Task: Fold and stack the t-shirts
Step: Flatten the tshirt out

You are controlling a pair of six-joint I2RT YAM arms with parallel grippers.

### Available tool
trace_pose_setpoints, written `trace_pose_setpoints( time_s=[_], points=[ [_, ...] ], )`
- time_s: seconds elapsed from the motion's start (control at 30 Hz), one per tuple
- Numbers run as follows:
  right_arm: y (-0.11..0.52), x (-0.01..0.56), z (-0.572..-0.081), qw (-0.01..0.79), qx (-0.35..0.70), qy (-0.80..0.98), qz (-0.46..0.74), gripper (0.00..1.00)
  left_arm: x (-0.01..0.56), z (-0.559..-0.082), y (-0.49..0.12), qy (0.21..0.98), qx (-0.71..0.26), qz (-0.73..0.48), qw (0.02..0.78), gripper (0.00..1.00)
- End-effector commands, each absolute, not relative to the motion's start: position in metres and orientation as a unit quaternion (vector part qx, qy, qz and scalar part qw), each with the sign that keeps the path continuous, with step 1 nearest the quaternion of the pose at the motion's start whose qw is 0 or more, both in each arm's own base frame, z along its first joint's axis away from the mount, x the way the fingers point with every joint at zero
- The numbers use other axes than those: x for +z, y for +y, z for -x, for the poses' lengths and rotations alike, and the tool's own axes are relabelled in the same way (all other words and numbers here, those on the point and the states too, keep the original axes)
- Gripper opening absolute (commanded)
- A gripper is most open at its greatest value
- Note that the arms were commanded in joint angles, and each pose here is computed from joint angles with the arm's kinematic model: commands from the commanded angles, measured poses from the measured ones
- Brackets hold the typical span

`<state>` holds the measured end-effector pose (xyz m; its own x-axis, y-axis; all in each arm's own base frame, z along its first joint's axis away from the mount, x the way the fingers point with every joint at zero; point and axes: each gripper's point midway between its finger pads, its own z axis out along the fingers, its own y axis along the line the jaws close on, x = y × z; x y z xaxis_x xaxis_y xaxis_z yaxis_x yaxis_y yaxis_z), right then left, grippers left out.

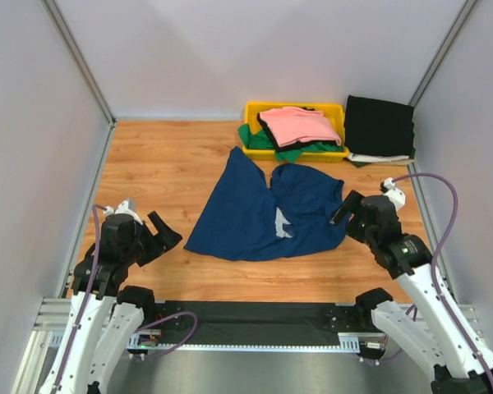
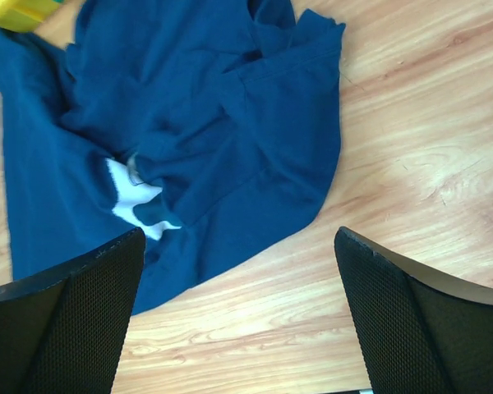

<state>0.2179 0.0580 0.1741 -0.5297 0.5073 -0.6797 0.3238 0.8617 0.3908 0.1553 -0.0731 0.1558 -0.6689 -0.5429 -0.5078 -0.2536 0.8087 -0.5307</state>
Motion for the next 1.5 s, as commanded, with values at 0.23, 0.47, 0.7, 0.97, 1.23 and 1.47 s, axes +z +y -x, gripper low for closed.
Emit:
trace_pose_setpoints(
  time_s=[0.23, 0.47, 0.7, 0.97, 1.23, 1.47],
  points=[
    [0.074, 0.132, -0.281, 0.351, 0.077, 0.905, -0.226, 0.88, 0.112, -0.201, -0.089, 0.906, -0.214, 0.215, 0.294, 0.86],
    [0.067, 0.097, -0.327, 0.3, -0.006, 0.931, -0.209, 0.76, 0.086, -0.219, -0.092, 0.914, -0.206, 0.211, 0.278, 0.85],
    [0.053, 0.072, -0.346, 0.279, -0.041, 0.936, -0.212, 0.59, 0.067, -0.221, -0.096, 0.919, -0.21, 0.206, 0.262, 0.84],
    [0.045, 0.071, -0.346, 0.275, -0.048, 0.936, -0.214, 0.0, 0.049, -0.227, -0.108, 0.919, -0.234, 0.205, 0.242, 0.79],
    [0.036, 0.094, -0.33, 0.295, -0.04, 0.93, -0.216, 0.0, 0.033, -0.223, -0.114, 0.926, -0.233, 0.209, 0.21, 0.74],
    [0.02, 0.118, -0.31, 0.318, -0.019, 0.917, -0.238, 0.0, 0.023, -0.227, -0.129, 0.925, -0.25, 0.201, 0.203, 0.14]
  ],
)
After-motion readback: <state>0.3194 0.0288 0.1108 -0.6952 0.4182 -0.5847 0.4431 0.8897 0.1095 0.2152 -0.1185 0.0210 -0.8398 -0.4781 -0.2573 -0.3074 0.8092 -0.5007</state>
